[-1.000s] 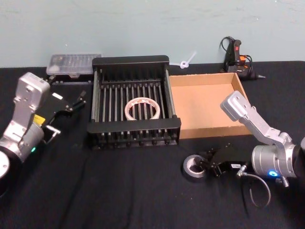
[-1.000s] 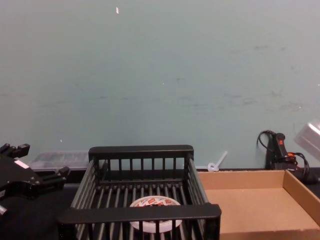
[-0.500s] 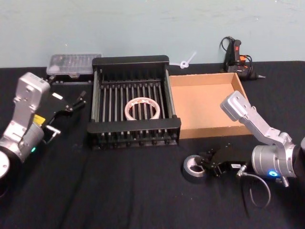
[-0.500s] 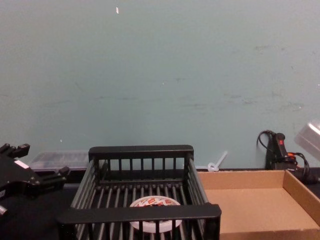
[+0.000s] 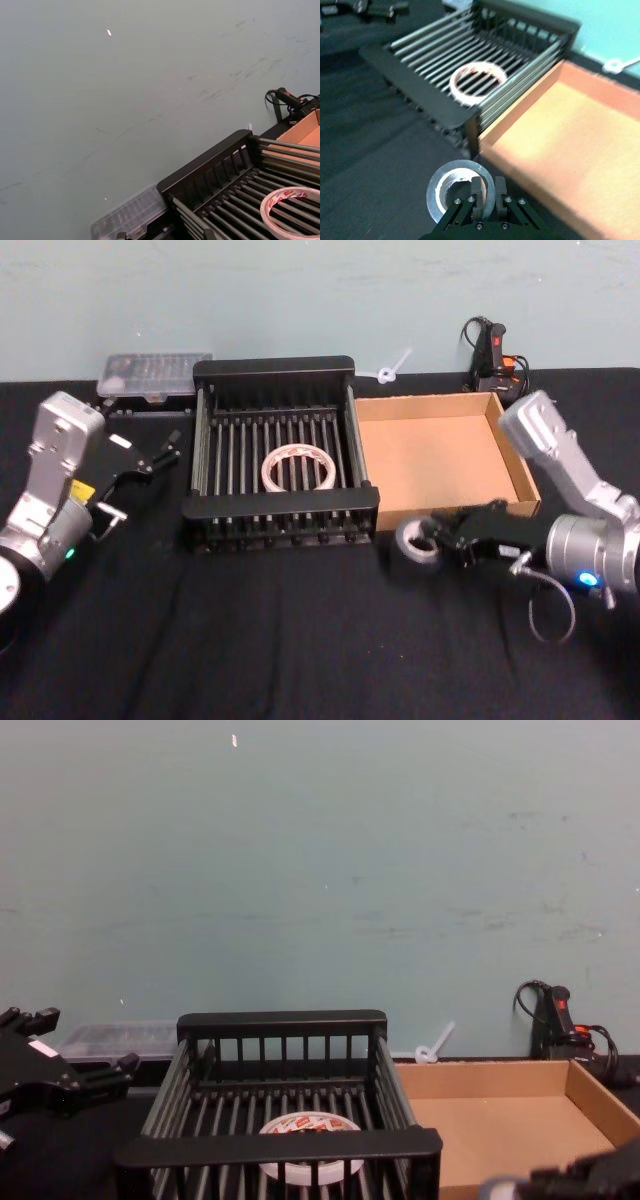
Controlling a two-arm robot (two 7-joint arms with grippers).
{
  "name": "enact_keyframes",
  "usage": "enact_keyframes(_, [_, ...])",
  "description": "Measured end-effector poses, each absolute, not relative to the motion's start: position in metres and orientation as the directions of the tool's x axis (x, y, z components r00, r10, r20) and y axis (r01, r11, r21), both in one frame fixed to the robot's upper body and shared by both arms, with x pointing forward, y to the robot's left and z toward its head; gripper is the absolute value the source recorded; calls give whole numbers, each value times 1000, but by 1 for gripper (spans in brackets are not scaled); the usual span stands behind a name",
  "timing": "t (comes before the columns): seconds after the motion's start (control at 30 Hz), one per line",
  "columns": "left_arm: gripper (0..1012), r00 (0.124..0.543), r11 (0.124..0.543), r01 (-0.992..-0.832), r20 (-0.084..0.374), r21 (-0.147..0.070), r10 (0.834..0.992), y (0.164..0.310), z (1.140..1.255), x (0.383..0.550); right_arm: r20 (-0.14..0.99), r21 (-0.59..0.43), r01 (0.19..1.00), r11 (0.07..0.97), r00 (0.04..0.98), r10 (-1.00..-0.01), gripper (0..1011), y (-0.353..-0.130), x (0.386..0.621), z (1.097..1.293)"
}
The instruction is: Pick up the white tape and place it into the black box , Pick up the silver tape and place it into the brown box.
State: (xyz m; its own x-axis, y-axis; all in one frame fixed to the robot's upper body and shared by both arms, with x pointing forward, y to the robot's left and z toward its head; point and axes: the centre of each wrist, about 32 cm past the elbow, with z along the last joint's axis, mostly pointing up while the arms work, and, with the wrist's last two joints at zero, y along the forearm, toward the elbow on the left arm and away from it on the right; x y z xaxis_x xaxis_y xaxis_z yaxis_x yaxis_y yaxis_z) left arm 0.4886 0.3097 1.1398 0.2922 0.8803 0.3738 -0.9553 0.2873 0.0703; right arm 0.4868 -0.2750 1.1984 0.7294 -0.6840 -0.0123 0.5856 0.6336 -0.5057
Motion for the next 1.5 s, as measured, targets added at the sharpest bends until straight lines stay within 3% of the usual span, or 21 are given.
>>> enact_keyframes(0.43, [1001,292,287,-955,374,70,880,310,1140,489,77,-425,709,562,647,-759,169,-278,512,1216])
enact_keyframes(0.77, [1001,292,287,-955,374,70,880,310,1140,489,130,-424,776,467,562,-817,169,-274,539,1216])
enact_keyframes(1.1, [1001,292,287,-955,374,70,880,310,1140,489,147,-438,803,404,507,-849,169,-273,562,1206])
enact_keyframes(1.5, [1002,292,287,-955,374,70,880,310,1140,489,152,-434,810,395,498,-854,169,-273,565,1205])
